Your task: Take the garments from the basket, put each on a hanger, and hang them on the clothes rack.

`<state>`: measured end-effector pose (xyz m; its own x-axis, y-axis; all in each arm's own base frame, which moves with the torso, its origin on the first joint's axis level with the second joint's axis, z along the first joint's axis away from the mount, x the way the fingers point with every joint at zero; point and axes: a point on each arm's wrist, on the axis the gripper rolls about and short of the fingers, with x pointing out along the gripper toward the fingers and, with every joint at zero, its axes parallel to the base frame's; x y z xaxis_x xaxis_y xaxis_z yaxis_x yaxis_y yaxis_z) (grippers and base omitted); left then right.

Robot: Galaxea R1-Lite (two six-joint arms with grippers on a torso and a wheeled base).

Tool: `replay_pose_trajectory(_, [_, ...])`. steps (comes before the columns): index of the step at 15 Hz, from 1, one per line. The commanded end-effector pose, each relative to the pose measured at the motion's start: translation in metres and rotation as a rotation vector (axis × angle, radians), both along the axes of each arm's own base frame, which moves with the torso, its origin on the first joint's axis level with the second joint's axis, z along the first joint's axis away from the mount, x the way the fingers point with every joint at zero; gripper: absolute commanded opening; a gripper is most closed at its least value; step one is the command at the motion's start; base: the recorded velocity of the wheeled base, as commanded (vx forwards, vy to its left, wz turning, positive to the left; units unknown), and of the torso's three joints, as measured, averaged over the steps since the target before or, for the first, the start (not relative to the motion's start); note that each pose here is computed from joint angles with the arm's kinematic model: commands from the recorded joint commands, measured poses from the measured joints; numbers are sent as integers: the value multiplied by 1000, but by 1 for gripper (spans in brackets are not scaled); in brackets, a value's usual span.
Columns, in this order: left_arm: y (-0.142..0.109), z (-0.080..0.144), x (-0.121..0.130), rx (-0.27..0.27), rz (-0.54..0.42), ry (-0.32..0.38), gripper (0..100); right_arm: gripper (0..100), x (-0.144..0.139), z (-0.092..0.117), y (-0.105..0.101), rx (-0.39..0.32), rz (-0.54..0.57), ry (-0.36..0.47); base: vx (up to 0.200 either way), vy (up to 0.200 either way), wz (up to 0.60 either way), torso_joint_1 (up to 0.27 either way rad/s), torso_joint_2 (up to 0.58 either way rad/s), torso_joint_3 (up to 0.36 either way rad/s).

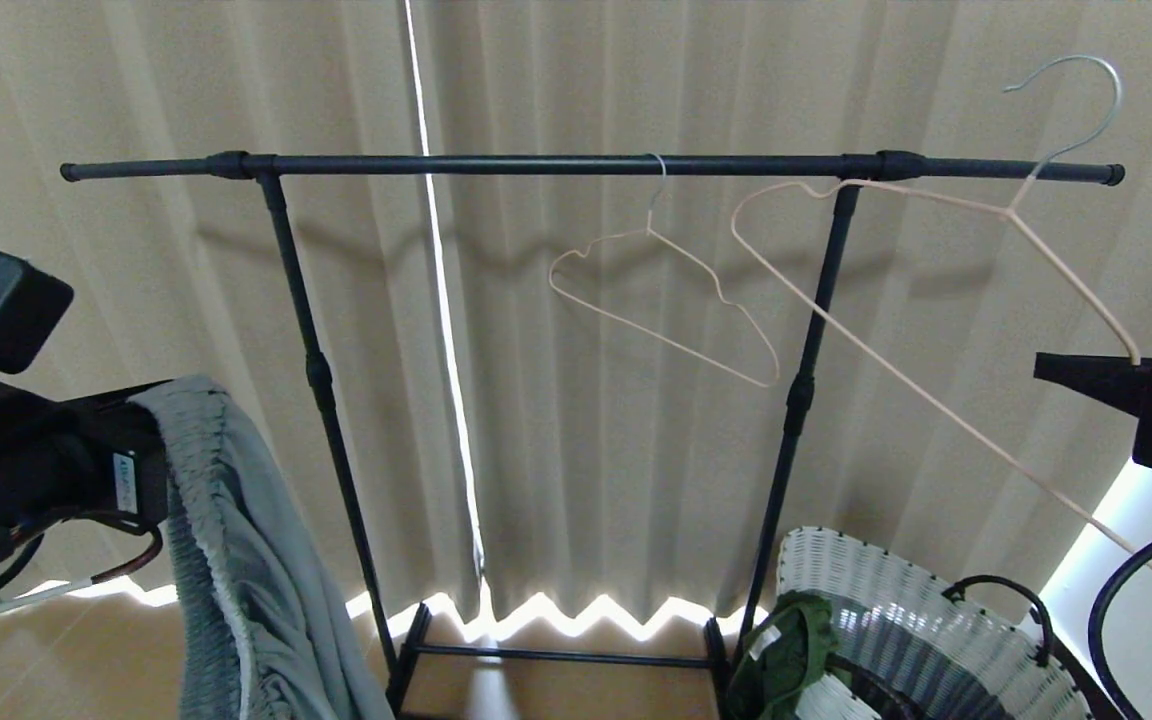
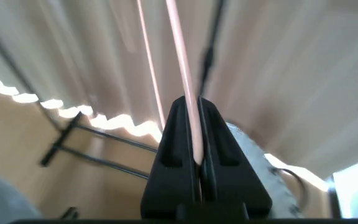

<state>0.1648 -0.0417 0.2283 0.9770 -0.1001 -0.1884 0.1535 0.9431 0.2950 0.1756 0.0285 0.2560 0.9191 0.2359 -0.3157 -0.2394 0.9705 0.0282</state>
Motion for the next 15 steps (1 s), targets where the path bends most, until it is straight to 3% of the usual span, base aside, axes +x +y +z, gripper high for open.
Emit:
replay_pose_trajectory(1, [-8,-1,16,11,-10,30,0,0,-4,-2,17,24,89,8,0,0,0,0,0,0])
replay_pose_trajectory(4, [-28,11,37,6,36,44,0,0,-13,-9,46,55,241,61,0,0,0,0,0,0])
replay_pose_trajectory(6, [-42,23,48,-33,50,80,0,0,-22,-17,63,55,344,96,0,0,0,0,0,0])
replay_pose_trajectory(7, [-47,27,52,-64,54,98,0,0,-26,-19,68,53,375,106,0,0,0,0,0,0])
replay_pose_trajectory(10, [-67,38,72,-230,84,146,0,0,-44,-25,86,84,502,140,0,0,0,0,0,0])
replay_pose_trajectory(12, [-75,37,87,-241,149,139,0,0,-53,-25,92,101,551,154,0,0,0,0,0,0])
replay_pose_trajectory(15, [-85,37,95,-235,148,134,0,0,-55,-30,100,87,593,176,0,0,0,0,0,0])
